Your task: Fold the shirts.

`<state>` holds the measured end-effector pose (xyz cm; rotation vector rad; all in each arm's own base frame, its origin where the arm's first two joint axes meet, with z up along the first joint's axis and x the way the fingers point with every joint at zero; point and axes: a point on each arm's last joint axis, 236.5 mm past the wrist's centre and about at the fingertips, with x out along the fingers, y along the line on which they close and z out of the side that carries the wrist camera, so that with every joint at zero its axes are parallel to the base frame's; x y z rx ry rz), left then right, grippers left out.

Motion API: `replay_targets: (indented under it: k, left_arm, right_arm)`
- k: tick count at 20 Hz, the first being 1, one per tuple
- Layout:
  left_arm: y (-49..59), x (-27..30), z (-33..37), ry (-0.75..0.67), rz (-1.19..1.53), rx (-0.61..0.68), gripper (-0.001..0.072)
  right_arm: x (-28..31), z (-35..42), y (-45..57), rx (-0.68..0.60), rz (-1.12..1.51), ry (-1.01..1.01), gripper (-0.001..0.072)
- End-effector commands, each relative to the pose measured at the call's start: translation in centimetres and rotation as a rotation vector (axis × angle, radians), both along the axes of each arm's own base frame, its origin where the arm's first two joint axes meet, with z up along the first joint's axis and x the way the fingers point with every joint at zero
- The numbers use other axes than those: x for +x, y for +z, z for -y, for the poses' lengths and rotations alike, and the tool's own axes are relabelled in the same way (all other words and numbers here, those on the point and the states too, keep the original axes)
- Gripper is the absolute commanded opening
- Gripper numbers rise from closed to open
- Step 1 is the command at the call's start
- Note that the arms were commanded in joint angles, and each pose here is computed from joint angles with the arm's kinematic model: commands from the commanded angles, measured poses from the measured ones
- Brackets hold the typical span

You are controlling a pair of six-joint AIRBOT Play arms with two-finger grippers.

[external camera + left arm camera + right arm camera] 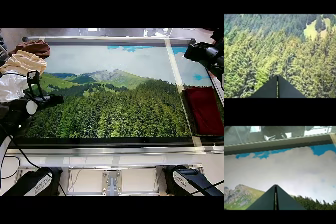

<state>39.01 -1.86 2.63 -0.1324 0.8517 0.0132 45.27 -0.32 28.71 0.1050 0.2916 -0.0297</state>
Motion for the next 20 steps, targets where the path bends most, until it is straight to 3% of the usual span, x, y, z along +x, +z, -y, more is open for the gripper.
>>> replay_targets:
  k: [1,16,20]
  left_arm:
    - [-0.1,0.0,0.0,0.001,-0.001,0.000,0.0014]
    - [-0.3,0.0,0.2,0.003,-0.008,-0.016,0.0014]
    - [0.8,1.3,-1.6,0.009,0.068,0.055,0.0015]
  right_arm:
    - [0.0,0.0,-0.1,0.001,-0.003,0.000,0.0014]
    - [-0.1,0.0,0.0,0.002,0.001,0.000,0.0014]
    - [0.9,-0.1,4.4,0.002,0.192,0.005,0.0014]
